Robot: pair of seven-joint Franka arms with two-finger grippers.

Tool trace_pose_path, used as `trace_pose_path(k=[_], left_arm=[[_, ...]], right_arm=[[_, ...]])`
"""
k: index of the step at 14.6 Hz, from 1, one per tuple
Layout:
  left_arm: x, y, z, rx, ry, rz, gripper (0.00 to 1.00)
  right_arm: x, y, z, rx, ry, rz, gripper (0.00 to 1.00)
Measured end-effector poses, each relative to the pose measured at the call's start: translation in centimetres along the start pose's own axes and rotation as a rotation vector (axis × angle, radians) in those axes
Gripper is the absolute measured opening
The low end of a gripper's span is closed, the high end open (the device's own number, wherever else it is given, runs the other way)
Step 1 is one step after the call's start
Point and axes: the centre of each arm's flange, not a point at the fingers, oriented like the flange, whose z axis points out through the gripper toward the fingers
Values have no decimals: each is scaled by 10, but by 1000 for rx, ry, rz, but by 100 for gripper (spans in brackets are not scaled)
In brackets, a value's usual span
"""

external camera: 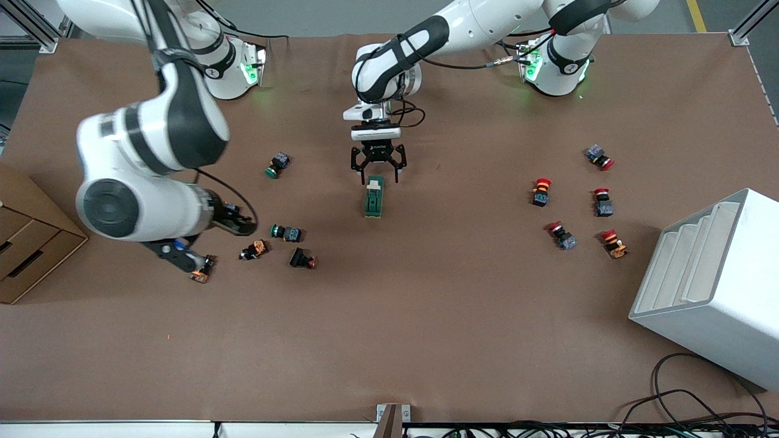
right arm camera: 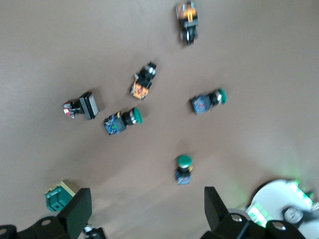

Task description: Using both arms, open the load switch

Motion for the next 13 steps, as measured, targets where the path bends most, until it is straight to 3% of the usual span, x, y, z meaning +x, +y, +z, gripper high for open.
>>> trace_pose_path(k=[3, 6, 11, 13], left_arm=[[57, 14, -7, 31, -82, -65, 100], [141, 12, 3, 66, -177, -119, 100], [332, -52, 32, 46, -369, -184, 100], [386, -90, 42, 41, -421, -173, 100]], right_arm=[[39, 80, -31, 29, 42, -199, 100], [69, 153, -50, 27, 80, -345, 100], [67, 221, -83, 37, 123, -399, 100], [62, 237, -92, 43, 122, -395, 100]])
